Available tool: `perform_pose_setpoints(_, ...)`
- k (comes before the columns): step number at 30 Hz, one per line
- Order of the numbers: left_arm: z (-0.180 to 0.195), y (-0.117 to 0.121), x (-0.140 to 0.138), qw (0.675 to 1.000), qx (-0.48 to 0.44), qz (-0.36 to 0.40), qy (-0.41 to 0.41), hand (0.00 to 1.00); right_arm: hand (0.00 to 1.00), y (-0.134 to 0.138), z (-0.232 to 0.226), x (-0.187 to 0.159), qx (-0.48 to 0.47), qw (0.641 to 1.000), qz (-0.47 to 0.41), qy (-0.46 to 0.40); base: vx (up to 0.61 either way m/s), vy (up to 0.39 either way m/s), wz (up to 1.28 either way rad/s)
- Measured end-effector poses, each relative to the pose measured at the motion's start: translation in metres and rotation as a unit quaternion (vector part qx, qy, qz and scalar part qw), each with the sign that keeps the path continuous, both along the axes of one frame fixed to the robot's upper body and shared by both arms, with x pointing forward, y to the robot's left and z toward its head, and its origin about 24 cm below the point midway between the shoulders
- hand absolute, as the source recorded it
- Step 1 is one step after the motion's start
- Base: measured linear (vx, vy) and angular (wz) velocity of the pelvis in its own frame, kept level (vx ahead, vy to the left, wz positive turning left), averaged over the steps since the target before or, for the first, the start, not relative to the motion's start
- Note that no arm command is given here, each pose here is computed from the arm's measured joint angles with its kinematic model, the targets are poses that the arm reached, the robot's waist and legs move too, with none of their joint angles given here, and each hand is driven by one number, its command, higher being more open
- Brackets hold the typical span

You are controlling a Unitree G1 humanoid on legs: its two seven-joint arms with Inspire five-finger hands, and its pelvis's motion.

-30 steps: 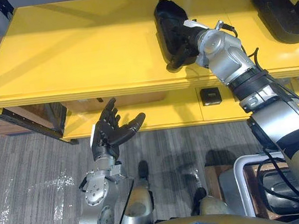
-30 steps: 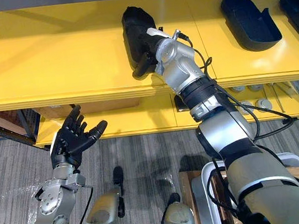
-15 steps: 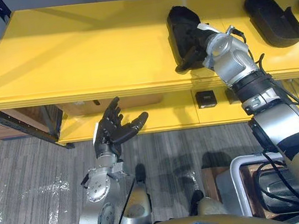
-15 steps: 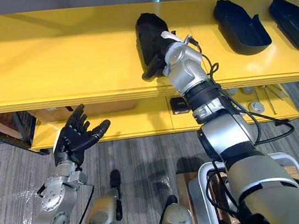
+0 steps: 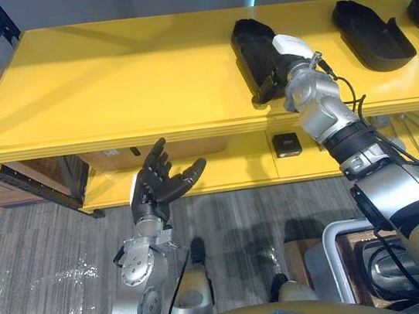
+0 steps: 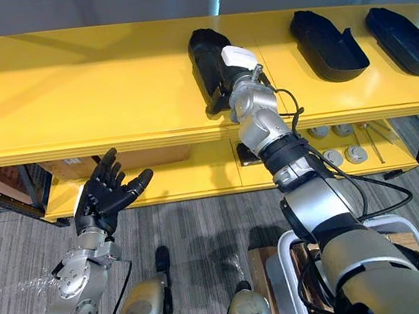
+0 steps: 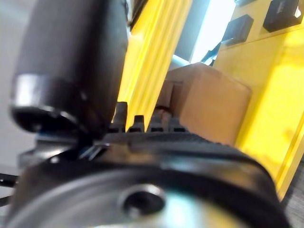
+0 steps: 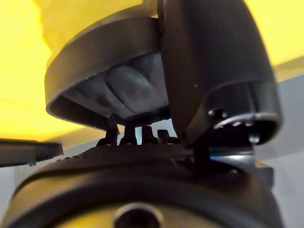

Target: Walk over and take three plastic housings, then place them on the shelf

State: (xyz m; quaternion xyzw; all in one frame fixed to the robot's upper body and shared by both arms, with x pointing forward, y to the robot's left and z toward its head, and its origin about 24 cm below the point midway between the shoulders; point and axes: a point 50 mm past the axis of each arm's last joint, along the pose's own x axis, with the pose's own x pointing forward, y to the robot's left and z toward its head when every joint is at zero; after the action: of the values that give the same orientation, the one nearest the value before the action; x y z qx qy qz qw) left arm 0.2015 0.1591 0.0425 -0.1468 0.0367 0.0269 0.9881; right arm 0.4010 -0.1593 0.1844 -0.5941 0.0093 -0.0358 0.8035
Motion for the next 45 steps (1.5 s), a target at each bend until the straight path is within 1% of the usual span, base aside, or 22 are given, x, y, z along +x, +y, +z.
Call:
perform_pose_setpoints(4,-0.006,0.003,-0.004,1.000,0.001,0.002,0.012,1.00,1.00,-0.010,-0.001,-0.002,-0.027,0.999,-0.005,-0.026,0.01,-0.016,0.00)
perform_pose_setpoints(6,-0.012,0.005,-0.005,1.000,0.002,0.004,0.021,1.00,1.00,-0.023,0.003,-0.004,-0.049,0.996,-0.027,-0.065,0.02,-0.050,0.01)
perform_pose_setpoints(9,-0.013,0.004,-0.005,1.000,0.001,0.000,0.022,1.00,1.00,-0.028,0.011,-0.007,-0.054,0.993,-0.027,-0.104,0.01,-0.038,-0.02)
perform_pose_setpoints(11,-0.013,0.004,-0.005,1.000,0.001,-0.002,0.021,1.00,1.00,-0.026,0.016,-0.009,-0.044,0.991,-0.015,-0.126,0.02,-0.037,-0.05)
perform_pose_setpoints(15,-0.013,0.003,-0.005,1.000,0.000,-0.006,0.020,1.00,1.00,-0.011,0.021,-0.019,0.006,0.987,0.049,-0.152,0.03,-0.049,-0.07)
perform_pose_setpoints(17,-0.013,0.003,-0.005,1.000,0.000,-0.006,0.019,1.00,1.00,0.001,0.020,-0.032,0.049,0.980,0.096,-0.165,0.05,-0.065,-0.13)
perform_pose_setpoints(18,-0.014,0.004,-0.006,1.000,0.001,-0.005,0.020,1.00,1.00,0.016,0.021,-0.056,0.132,0.961,0.166,-0.177,0.06,-0.075,-0.25)
perform_pose_setpoints(19,-0.015,0.004,-0.006,1.000,0.002,-0.004,0.024,1.00,1.00,0.028,0.022,-0.072,0.184,0.944,0.218,-0.167,0.05,-0.073,-0.26)
perform_pose_setpoints(20,-0.016,0.004,-0.006,1.000,0.002,-0.004,0.025,1.00,1.00,0.032,0.022,-0.078,0.201,0.937,0.238,-0.161,0.03,-0.048,-0.22)
perform_pose_setpoints(22,-0.018,0.005,-0.008,0.999,0.002,-0.001,0.032,1.00,1.00,0.042,0.021,-0.096,0.270,0.907,0.298,-0.127,0.01,-0.027,-0.23)
perform_pose_setpoints(26,-0.019,0.005,-0.005,0.999,0.004,-0.004,0.031,1.00,1.00,0.039,0.016,-0.111,0.334,0.881,0.321,-0.094,-0.03,-0.016,-0.13)
perform_pose_setpoints(27,-0.018,0.004,-0.005,1.000,0.005,-0.004,0.030,1.00,1.00,0.038,0.015,-0.111,0.338,0.881,0.319,-0.093,-0.06,-0.003,-0.11)
perform_pose_setpoints(29,-0.018,0.005,-0.005,1.000,0.005,-0.003,0.031,1.00,1.00,0.026,0.014,-0.110,0.380,0.871,0.296,-0.099,-0.03,0.001,-0.09)
perform_pose_setpoints(31,-0.019,0.005,-0.006,1.000,0.005,-0.001,0.030,1.00,1.00,0.007,0.016,-0.108,0.432,0.855,0.259,-0.121,-0.01,0.002,-0.06)
perform_pose_setpoints(32,-0.018,0.006,-0.006,1.000,0.005,0.002,0.026,1.00,1.00,-0.015,0.018,-0.107,0.469,0.843,0.217,-0.151,0.00,0.000,0.00)
perform_pose_setpoints(33,-0.018,0.007,-0.006,1.000,0.005,0.004,0.025,1.00,1.00,-0.024,0.018,-0.106,0.481,0.838,0.200,-0.161,0.00,0.000,0.00)
perform_pose_setpoints(34,-0.019,0.011,-0.009,1.000,0.006,0.011,0.028,1.00,1.00,-0.057,0.012,-0.108,0.521,0.821,0.142,-0.184,0.02,-0.018,-0.04)
perform_pose_setpoints(36,-0.022,0.017,-0.013,0.999,0.009,0.024,0.034,1.00,1.00,-0.086,-0.004,-0.110,0.551,0.810,0.095,-0.174,0.02,-0.020,-0.07)
perform_pose_setpoints(37,-0.022,0.018,-0.014,0.999,0.009,0.027,0.035,1.00,1.00,-0.091,-0.008,-0.110,0.554,0.811,0.086,-0.168,0.02,-0.017,-0.06)
perform_pose_setpoints(40,-0.023,0.019,-0.016,0.999,0.009,0.025,0.036,1.00,1.00,-0.109,-0.029,-0.107,0.543,0.829,0.057,-0.120,0.01,-0.010,-0.03)
perform_pose_setpoints(43,-0.022,0.016,-0.015,0.999,0.006,0.014,0.028,1.00,1.00,-0.113,-0.031,-0.101,0.527,0.842,0.067,-0.093,0.00,0.000,0.01)
perform_pose_setpoints(45,-0.021,0.015,-0.014,1.000,0.006,0.012,0.024,1.00,1.00,-0.112,-0.023,-0.094,0.523,0.843,0.086,-0.093,-0.01,0.002,0.04)
